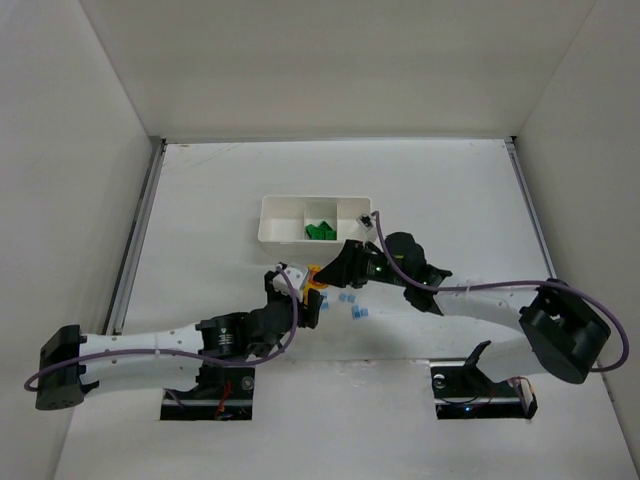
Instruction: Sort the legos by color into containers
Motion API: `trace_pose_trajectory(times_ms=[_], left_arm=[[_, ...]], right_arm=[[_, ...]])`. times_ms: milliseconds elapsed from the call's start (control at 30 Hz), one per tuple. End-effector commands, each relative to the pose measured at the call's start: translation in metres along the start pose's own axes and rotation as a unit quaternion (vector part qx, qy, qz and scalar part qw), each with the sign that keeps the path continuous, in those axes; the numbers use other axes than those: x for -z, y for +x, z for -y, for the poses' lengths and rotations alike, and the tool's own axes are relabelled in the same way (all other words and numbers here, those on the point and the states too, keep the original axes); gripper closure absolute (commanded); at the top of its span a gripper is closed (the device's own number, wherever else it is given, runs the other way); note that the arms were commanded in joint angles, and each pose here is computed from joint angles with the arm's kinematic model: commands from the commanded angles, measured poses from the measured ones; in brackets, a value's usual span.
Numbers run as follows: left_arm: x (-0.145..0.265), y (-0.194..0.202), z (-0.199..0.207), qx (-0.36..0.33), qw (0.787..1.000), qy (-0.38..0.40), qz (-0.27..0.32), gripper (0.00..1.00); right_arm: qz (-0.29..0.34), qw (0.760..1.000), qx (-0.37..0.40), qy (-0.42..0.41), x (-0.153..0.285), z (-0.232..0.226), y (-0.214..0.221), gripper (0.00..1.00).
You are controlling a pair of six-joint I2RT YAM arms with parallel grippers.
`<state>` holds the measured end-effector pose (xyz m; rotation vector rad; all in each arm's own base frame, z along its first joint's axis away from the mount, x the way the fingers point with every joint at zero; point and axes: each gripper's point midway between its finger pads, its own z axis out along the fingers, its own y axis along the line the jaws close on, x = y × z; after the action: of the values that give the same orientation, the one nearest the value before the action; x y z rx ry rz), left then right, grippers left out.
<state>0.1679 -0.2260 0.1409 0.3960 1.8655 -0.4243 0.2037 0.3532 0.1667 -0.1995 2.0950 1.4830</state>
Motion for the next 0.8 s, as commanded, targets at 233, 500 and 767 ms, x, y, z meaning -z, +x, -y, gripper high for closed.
trace_pose_trajectory(times_ms=[233, 500, 767], left_arm=[[0.002, -0.03, 0.013, 0.038, 0.998, 0.023, 0.033, 0.78], [0.001, -0.027, 0.009, 0.039, 0.999, 0.019, 0.032, 0.79], [0.003, -0.02, 0.007, 0.046, 0.998, 0.02, 0.029, 0.85]], right_arm=[[0.038, 0.997, -0.008, -0.068, -0.003, -0.024, -0.014, 0.44], [0.072, 0.996, 0.008, -0.054, 0.001, -0.023, -0.027, 0.72], [0.151, 0.988, 0.014, -0.029, 0.033, -0.009, -0.083, 0.76]])
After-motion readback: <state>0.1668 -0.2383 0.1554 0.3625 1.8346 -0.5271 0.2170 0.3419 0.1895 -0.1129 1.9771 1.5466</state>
